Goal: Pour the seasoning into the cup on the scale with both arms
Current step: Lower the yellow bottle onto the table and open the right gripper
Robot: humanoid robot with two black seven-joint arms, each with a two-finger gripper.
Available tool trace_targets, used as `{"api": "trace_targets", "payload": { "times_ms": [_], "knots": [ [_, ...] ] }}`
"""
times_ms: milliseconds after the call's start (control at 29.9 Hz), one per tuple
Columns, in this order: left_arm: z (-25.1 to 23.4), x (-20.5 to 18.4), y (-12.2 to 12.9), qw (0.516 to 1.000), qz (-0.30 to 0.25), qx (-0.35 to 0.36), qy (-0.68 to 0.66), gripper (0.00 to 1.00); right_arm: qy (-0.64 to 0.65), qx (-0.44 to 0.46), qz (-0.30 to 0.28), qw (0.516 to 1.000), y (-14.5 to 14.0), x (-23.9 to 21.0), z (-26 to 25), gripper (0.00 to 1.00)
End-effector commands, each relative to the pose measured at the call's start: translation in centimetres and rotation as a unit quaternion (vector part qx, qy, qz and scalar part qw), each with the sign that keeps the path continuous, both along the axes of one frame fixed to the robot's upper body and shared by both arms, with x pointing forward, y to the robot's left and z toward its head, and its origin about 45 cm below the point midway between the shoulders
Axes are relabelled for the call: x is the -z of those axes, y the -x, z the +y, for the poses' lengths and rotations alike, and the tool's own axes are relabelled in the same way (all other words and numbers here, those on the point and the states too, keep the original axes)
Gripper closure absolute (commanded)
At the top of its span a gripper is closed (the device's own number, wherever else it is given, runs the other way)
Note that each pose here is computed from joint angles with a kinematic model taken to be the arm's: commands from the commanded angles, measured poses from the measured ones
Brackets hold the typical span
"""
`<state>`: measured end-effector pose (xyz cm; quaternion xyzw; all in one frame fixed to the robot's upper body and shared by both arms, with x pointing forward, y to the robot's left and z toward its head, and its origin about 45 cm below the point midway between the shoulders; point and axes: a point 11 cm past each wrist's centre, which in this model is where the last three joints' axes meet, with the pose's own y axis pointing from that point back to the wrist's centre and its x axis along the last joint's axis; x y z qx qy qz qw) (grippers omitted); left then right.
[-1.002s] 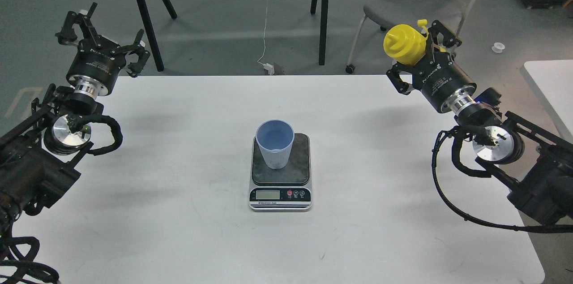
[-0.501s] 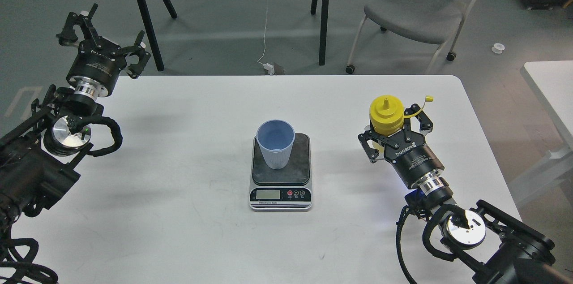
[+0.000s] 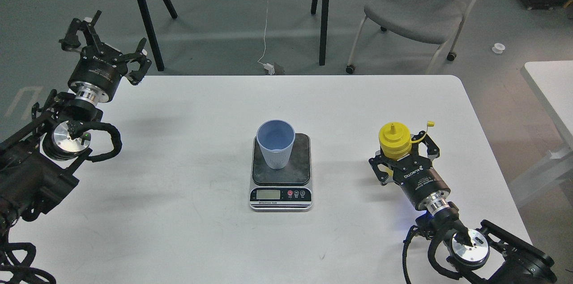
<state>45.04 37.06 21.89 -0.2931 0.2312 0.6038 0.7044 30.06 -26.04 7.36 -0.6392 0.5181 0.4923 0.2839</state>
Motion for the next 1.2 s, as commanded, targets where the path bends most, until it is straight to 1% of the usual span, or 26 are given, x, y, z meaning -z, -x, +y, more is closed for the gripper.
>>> {"api": "trace_targets", "payload": {
  "times_ms": [0, 134, 200, 267, 334, 434, 468, 501, 535, 568, 601, 768, 1102, 1169],
  "knots": [
    [-0.5, 0.0, -0.1, 1.000, -0.001, 0.006, -0.005, 0.00, 0.002, 0.005, 0.003, 1.000, 0.1, 0.3, -0.3, 0.59],
    [-0.3, -0.2, -0.1, 1.000, -0.003, 0.006, -0.010, 0.00, 0.000, 0.005, 0.003, 1.000, 0.0, 0.2, -0.2, 0.53],
    [-0.1, -0.3, -0.1, 1.000, -0.003, 0.005, -0.011, 0.00, -0.001, 0.004, 0.002, 1.000, 0.0, 0.1, -0.2, 0.49],
    [0.2, -0.4, -0.1, 1.000, -0.004, 0.003, -0.013, 0.00, -0.003, 0.004, 0.002, 1.000, 0.1, 0.1, -0.1, 0.41],
    [0.2, -0.4, -0.1, 1.000, -0.003, 0.003, -0.014, 0.00, -0.004, 0.005, 0.001, 1.000, 0.1, 0.0, -0.1, 0.30],
    [0.5, -0.3, 0.0, 1.000, -0.003, 0.001, -0.015, 0.00, -0.005, 0.013, -0.002, 1.000, -0.1, -0.2, -0.6, 0.19],
    [0.5, -0.3, 0.1, 1.000, -0.002, 0.001, -0.015, 0.00, -0.004, 0.016, -0.001, 1.000, 0.1, -0.1, -0.8, 0.16],
    [0.6, -0.3, 0.1, 1.000, -0.002, 0.000, -0.015, 0.00, -0.005, 0.019, 0.002, 1.000, 0.3, 0.0, -1.0, 0.15],
    [0.5, -0.2, 0.1, 1.000, -0.001, 0.001, -0.015, 0.00, -0.007, 0.022, 0.003, 1.000, 0.5, 0.1, -1.1, 0.12],
    [0.5, -0.3, 0.1, 1.000, -0.002, 0.001, -0.015, 0.00, -0.008, 0.023, 0.003, 1.000, 0.7, 0.1, -1.2, 0.07],
    [0.5, -0.3, 0.1, 1.000, -0.002, 0.001, -0.015, 0.00, -0.009, 0.025, 0.003, 1.000, 0.9, 0.0, -1.4, 0.05],
    [0.4, -0.5, 0.0, 1.000, -0.005, 0.002, -0.014, 0.00, 0.001, 0.036, 0.012, 0.999, 2.6, 0.3, -3.3, 0.04],
    [0.4, -0.4, 0.0, 1.000, -0.003, 0.002, -0.014, 0.00, 0.008, 0.053, 0.052, 0.997, 7.3, 1.7, -5.7, 0.01],
    [0.4, -0.5, 0.0, 1.000, -0.005, 0.002, -0.014, 0.00, 0.012, 0.053, 0.055, 0.997, 8.2, 1.4, -6.4, 0.01]
  ]
}}
